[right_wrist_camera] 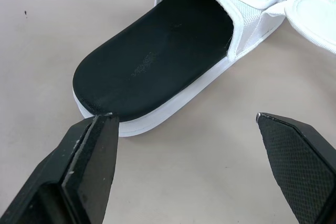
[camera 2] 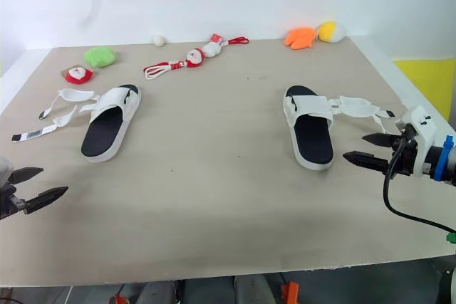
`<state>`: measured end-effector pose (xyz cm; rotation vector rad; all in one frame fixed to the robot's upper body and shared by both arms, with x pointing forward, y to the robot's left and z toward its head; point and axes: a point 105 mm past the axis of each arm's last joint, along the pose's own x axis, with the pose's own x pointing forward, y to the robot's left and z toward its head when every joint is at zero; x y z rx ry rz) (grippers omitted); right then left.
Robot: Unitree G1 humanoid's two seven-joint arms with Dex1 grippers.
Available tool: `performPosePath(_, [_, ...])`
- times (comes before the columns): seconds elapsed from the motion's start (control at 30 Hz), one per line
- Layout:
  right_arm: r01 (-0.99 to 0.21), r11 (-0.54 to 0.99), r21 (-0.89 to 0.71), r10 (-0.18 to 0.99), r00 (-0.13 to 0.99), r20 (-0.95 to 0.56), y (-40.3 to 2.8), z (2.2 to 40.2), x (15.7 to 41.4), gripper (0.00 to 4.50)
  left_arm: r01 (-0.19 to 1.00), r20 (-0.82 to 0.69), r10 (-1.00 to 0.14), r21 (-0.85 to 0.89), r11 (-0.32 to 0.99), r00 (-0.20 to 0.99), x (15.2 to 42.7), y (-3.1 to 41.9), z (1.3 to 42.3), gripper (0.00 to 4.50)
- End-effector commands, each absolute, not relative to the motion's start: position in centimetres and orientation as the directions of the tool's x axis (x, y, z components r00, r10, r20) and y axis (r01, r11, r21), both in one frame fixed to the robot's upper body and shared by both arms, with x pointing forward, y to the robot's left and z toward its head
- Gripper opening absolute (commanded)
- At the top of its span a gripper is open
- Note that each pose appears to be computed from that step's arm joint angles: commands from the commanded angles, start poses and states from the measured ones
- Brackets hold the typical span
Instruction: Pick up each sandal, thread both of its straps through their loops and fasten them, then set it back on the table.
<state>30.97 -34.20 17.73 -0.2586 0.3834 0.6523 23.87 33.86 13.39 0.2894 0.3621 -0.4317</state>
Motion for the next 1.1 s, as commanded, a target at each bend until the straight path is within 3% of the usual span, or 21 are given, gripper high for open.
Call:
performPosePath(0.03, [-0.632,0.762,-0.144,0.542,0.743,-0.393,-34.3,19.0,31.1,4.5,0.444,-0.361,-0.35,0.218,0.869,0.864,24.2,34.0,14.6,4.47])
performPosePath(0.93, [-0.607,0.781,-0.147,0.524,0.765,-0.375,-35.2,18.8,30.8,4.5,0.47,-0.369,-0.392,0.15,0.87,0.843,24.1,33.6,14.4,4.47])
performPosePath(1.1, [-0.565,0.791,-0.235,0.488,0.814,-0.315,-35.0,19.9,31.6,4.5,0.557,-0.289,-0.503,0.149,0.817,0.815,25.8,30.1,16.3,4.47])
